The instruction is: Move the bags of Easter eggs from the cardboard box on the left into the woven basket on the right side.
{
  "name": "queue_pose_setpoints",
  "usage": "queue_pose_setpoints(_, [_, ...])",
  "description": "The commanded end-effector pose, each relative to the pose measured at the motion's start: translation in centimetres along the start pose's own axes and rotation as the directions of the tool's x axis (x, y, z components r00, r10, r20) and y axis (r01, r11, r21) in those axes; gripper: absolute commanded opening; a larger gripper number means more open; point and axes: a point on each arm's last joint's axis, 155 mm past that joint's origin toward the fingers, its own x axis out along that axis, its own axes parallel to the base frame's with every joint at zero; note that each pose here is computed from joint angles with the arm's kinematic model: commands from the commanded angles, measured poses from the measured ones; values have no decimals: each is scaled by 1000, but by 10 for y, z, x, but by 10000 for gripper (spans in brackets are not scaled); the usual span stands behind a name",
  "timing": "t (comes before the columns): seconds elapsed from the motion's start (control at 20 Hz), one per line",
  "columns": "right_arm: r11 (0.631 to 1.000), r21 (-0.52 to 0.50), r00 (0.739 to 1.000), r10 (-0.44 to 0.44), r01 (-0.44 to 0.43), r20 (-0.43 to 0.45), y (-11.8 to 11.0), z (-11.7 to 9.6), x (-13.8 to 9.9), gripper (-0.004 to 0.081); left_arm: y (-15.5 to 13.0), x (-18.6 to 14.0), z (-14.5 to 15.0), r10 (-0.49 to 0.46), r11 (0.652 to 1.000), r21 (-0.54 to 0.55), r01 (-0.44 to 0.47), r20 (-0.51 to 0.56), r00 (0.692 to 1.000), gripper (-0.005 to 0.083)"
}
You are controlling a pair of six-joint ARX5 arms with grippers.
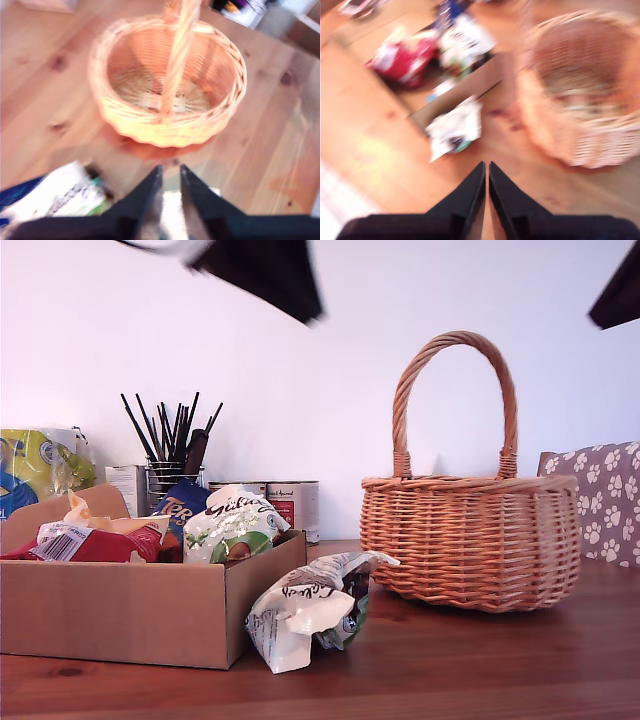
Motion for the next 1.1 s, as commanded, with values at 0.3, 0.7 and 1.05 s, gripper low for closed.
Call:
queue_pose_setpoints(0.3, [965,-191,972,147,-182,-184,47,0,44,186,23,-3,-69,61,995,-78,-62,-13,998,24])
queue_pose_setpoints(0.7, [647,-670,912,100,-364,-399,65,-41,110,606,40,-2,-77,93,989,-110,-95,-21,995,24])
queue_pose_setpoints(1.05, [443,-819,925,72,-364,-372,59,-42,162,636,55,2,-91,102,983,-149,-106,-39,994,24])
